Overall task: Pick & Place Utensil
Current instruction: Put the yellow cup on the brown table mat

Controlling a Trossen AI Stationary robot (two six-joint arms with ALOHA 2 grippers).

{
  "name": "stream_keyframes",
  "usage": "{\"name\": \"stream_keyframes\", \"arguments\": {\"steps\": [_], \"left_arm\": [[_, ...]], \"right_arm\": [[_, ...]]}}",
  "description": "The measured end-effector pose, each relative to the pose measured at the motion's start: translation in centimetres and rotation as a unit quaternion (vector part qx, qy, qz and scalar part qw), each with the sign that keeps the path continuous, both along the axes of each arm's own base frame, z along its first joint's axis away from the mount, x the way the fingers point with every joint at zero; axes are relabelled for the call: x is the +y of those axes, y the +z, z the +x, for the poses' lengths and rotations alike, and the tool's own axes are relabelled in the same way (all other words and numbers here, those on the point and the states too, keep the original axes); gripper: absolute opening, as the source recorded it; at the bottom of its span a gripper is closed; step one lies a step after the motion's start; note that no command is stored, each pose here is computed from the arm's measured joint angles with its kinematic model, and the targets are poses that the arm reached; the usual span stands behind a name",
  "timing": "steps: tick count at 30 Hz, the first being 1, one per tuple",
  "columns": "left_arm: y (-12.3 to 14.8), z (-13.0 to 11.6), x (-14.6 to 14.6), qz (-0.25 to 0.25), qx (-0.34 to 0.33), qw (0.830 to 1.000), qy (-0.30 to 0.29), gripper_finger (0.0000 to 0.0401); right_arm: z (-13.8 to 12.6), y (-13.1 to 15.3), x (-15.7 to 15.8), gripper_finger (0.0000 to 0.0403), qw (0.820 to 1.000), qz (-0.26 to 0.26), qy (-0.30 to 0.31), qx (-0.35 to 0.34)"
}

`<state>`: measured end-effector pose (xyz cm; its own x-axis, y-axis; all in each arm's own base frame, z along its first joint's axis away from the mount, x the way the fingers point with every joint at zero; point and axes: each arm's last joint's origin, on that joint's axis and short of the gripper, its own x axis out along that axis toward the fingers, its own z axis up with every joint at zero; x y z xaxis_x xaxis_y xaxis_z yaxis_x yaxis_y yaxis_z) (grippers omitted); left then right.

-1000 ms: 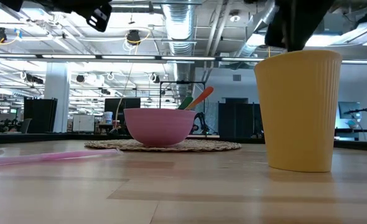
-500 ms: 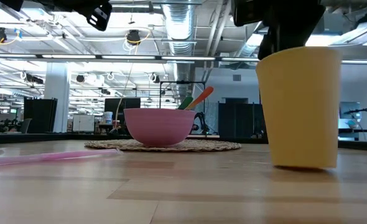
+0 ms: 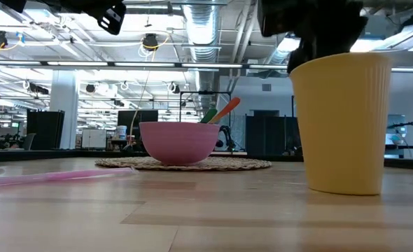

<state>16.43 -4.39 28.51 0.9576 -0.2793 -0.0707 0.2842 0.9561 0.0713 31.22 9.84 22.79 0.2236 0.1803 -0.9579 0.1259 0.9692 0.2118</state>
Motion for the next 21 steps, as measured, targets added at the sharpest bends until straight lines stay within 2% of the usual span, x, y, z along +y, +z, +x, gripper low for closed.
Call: {"name": "stream_keyframes", "arguments": {"steps": [2,8,13,21], "left_arm": [[0.0,0.0,0.0,0.000,0.000,1.000,0.000,0.0012],[0.0,0.0,0.0,0.000,0.000,1.000,0.000,0.0012],[0.0,0.0,0.0,0.000,0.000,1.000,0.000,0.0012],[0.0,0.0,0.0,0.000,0.000,1.000,0.000,0.0012]], "right_arm": [[0.3,-0.8,0.1,0.0063,1.000,-0.001,0.001,0.012],[0.8,-2.6,0.6,0.0053,0.997,0.045,0.021,0.058],[1.1,-2.5,0.1,0.0008,0.994,0.082,0.019,0.067],[1.6,-0.8,-2.0,0.0004,0.992,0.097,-0.015,0.079]]}}
